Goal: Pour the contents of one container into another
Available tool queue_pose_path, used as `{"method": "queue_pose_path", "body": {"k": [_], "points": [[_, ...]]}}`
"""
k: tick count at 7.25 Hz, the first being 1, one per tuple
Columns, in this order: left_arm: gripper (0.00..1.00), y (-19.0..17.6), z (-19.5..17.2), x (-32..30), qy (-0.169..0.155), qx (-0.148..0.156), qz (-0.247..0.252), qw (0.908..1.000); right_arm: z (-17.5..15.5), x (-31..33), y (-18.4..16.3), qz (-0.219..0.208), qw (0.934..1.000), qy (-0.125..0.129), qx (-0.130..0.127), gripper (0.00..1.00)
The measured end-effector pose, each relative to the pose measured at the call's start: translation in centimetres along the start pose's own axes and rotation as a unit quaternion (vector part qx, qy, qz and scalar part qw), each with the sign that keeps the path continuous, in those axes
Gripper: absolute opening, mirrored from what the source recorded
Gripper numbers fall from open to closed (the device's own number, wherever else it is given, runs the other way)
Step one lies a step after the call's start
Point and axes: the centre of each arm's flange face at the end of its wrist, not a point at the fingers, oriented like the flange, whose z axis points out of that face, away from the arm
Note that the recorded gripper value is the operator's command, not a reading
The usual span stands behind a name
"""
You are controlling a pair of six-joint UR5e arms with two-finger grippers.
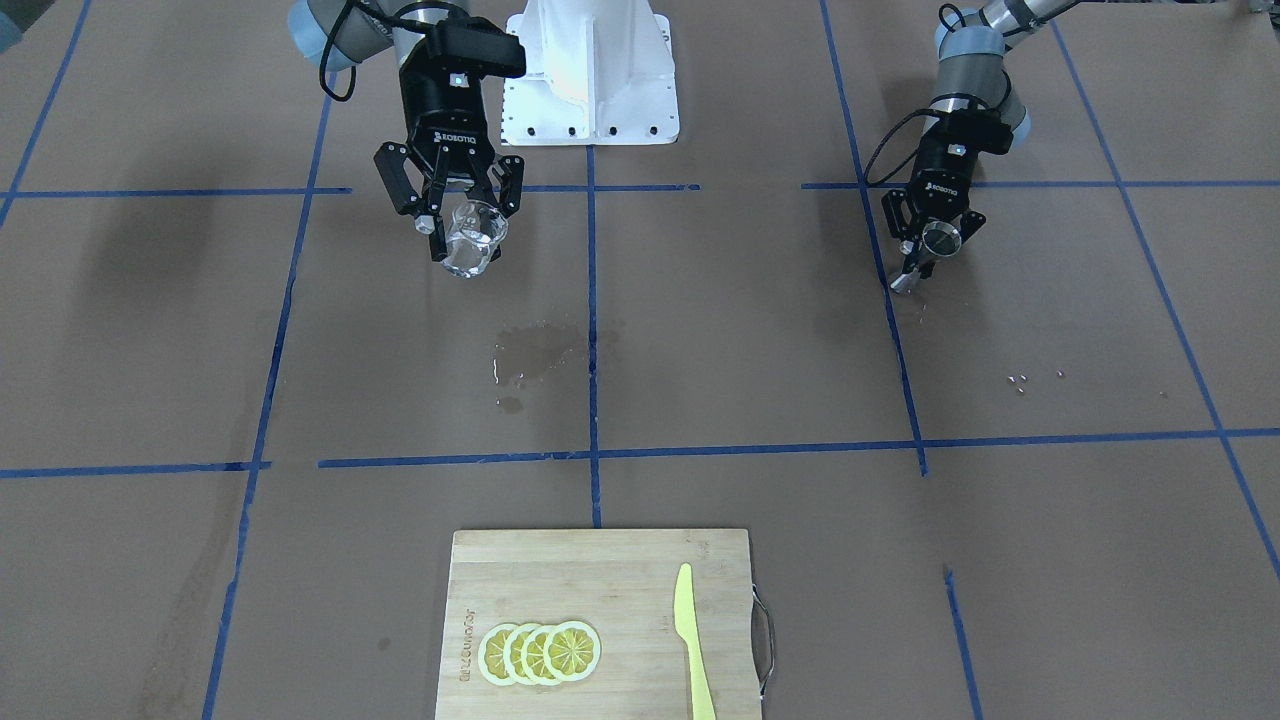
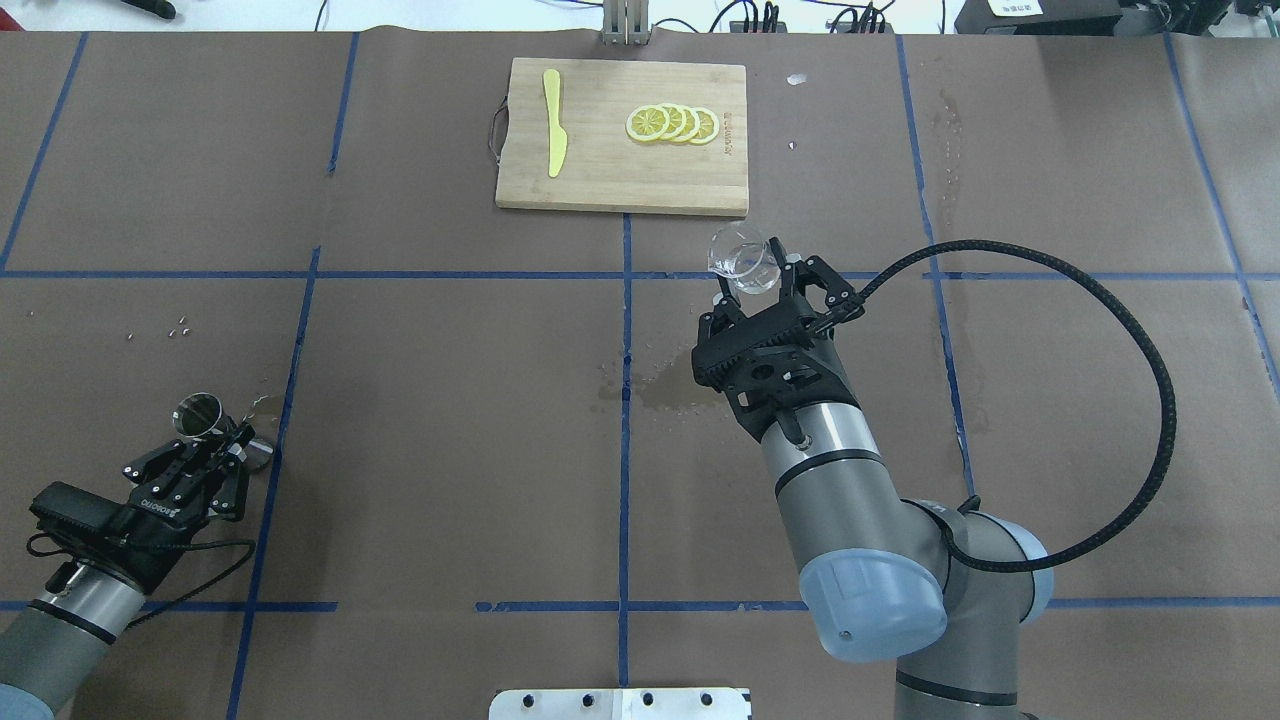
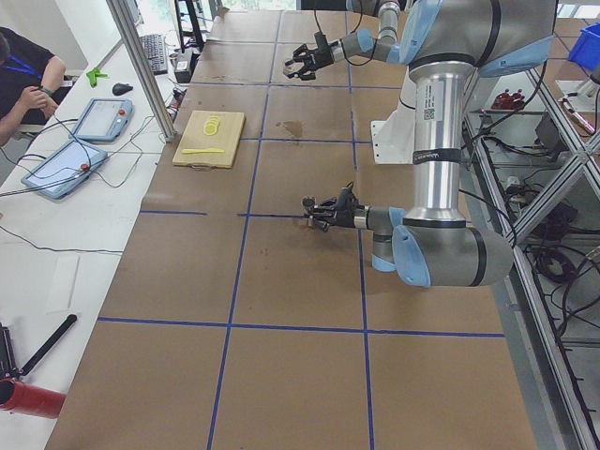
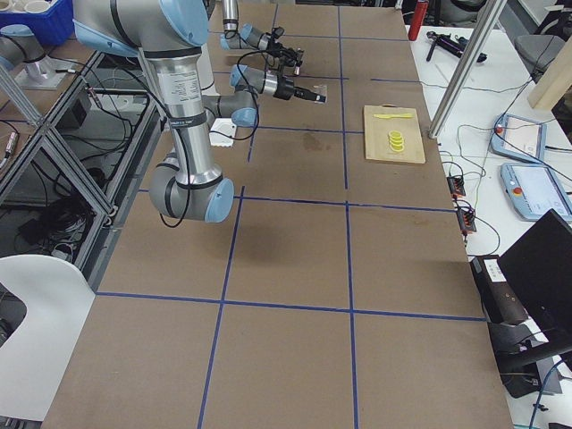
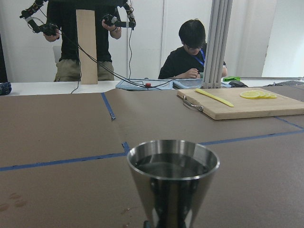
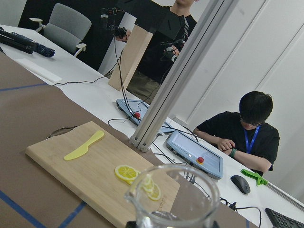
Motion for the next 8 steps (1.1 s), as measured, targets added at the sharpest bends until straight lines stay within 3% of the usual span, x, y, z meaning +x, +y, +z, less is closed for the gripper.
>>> {"method": "queue_pose_path", "body": {"k": [8], "points": [[0.0,0.43,-0.01,-0.14,-0.001,-0.002,0.004,1.0,0.01,-0.01,0.02,0.0,1.0,0.0,0.0,0.0]]}}
